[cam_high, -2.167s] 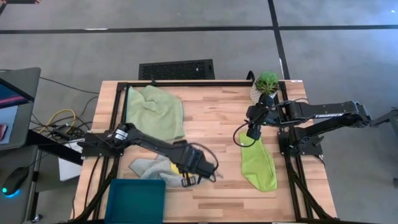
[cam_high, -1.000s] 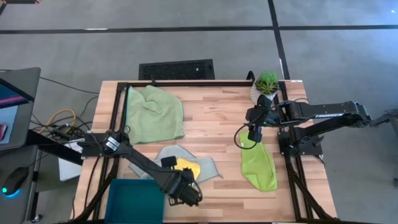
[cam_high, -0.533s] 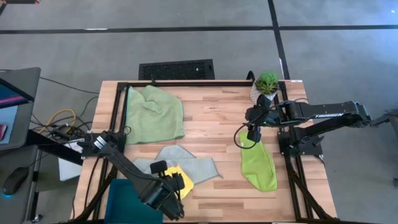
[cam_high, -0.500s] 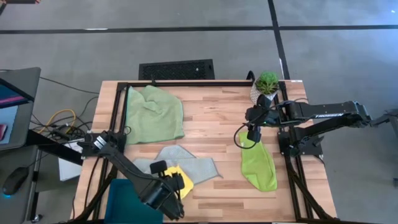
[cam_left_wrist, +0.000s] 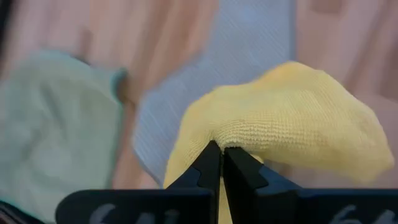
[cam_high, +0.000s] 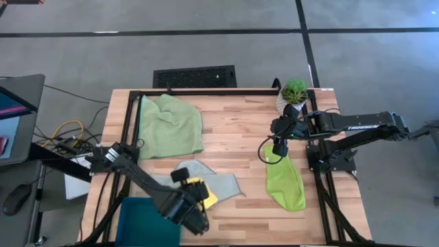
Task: Fold microfiber towels
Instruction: Put the folded yellow microfiber cloth into the blue bin
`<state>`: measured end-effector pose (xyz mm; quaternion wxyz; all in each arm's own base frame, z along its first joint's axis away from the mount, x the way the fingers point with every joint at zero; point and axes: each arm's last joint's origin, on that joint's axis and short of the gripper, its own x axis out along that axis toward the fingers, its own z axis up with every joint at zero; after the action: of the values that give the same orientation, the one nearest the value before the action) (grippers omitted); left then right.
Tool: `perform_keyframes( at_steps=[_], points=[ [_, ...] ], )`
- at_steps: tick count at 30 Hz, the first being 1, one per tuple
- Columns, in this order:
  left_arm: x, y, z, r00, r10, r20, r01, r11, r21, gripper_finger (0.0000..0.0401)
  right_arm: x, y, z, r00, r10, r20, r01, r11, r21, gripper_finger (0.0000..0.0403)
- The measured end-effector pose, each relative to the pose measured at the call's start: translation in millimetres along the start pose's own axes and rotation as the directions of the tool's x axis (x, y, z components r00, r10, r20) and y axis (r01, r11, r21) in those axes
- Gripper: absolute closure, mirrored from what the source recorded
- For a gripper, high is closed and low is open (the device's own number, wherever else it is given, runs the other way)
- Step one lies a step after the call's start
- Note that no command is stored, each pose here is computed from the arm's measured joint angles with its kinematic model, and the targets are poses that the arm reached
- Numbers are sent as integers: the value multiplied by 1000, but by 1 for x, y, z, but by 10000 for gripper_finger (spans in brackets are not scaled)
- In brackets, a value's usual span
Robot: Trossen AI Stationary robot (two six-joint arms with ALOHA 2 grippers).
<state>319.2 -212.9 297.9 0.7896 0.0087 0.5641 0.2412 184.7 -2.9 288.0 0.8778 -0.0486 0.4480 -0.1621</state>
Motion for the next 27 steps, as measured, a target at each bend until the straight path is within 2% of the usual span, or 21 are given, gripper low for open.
perform_keyframes(
  at_steps=[9, 15, 20, 24, 27],
  points=[
    [28, 39, 44, 989, 140, 43, -145, 981, 130, 401, 0, 0, 0, 1000, 0, 0, 0, 1000, 0, 165],
    [41, 58, 59, 986, 168, 10, -165, 956, 245, 401, 0, 0, 0, 1000, 0, 0, 0, 1000, 0, 165],
    [56, 68, 45, 976, 207, -62, -180, 938, 297, 401, 0, 0, 0, 1000, -1, -2, 1, 1000, -1, 165],
    [61, 78, 21, 968, 190, -163, -151, 963, 225, 401, 0, 0, 0, 1000, -1, -5, 1, 1000, -2, 165],
    [52, 88, -1, 968, 171, -181, -142, 976, 164, 401, 0, 0, 0, 1000, -3, -5, 3, 1000, -2, 165]
  ],
)
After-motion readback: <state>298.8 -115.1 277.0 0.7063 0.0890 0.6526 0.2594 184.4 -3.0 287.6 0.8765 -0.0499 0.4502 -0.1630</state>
